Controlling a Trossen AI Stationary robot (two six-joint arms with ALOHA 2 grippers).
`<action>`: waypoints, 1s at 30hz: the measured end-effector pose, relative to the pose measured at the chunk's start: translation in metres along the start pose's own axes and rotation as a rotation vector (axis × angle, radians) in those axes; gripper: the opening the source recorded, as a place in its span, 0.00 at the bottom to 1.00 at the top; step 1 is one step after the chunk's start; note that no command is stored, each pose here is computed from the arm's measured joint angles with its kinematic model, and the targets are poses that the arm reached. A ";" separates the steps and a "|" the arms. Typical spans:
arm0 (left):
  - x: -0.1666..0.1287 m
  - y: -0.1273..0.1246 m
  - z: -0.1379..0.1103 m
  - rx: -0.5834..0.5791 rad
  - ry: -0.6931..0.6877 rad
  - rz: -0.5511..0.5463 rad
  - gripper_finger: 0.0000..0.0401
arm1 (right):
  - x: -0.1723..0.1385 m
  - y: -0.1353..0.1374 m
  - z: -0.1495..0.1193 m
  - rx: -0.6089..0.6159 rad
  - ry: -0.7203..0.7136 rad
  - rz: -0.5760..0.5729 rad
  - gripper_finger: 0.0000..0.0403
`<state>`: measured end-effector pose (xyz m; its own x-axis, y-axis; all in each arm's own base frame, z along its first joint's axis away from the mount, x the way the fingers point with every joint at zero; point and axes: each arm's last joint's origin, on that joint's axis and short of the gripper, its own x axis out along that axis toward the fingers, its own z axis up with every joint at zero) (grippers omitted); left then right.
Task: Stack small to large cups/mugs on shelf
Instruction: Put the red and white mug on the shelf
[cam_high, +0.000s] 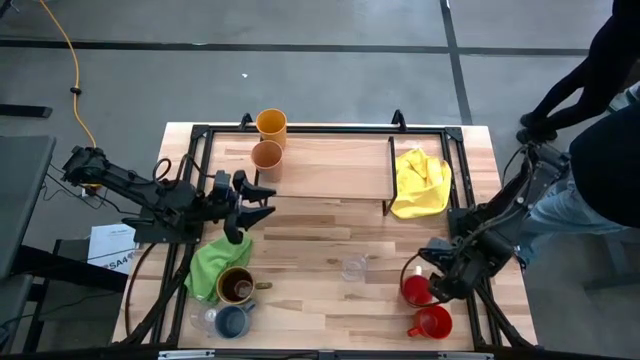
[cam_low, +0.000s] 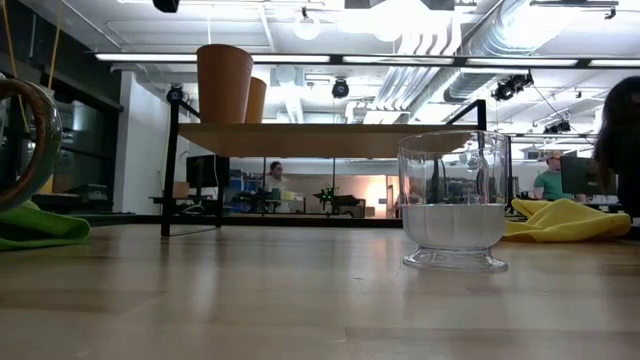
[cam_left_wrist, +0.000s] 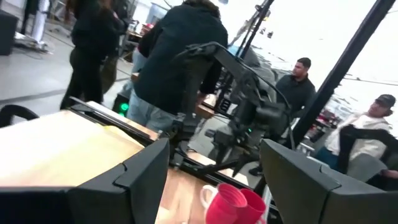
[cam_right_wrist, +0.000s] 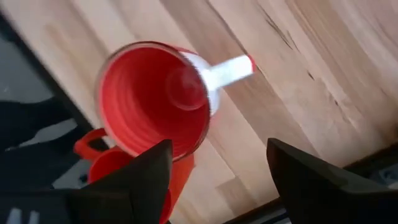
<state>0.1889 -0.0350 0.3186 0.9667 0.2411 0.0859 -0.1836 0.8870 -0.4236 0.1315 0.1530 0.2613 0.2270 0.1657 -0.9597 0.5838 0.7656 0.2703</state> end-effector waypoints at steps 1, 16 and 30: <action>0.000 0.000 0.000 0.002 -0.001 0.003 0.60 | 0.004 0.001 0.000 0.016 0.004 -0.017 0.63; 0.000 0.000 0.000 -0.005 -0.005 0.011 0.60 | 0.050 0.017 0.009 0.101 0.042 -0.181 0.63; 0.000 0.000 0.000 -0.005 -0.004 0.011 0.60 | 0.064 0.020 0.009 0.121 0.041 -0.242 0.18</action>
<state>0.1888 -0.0347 0.3186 0.9638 0.2528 0.0851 -0.1934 0.8822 -0.4293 0.1649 0.1731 0.2060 0.0394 0.0143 -0.9991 0.7064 0.7068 0.0379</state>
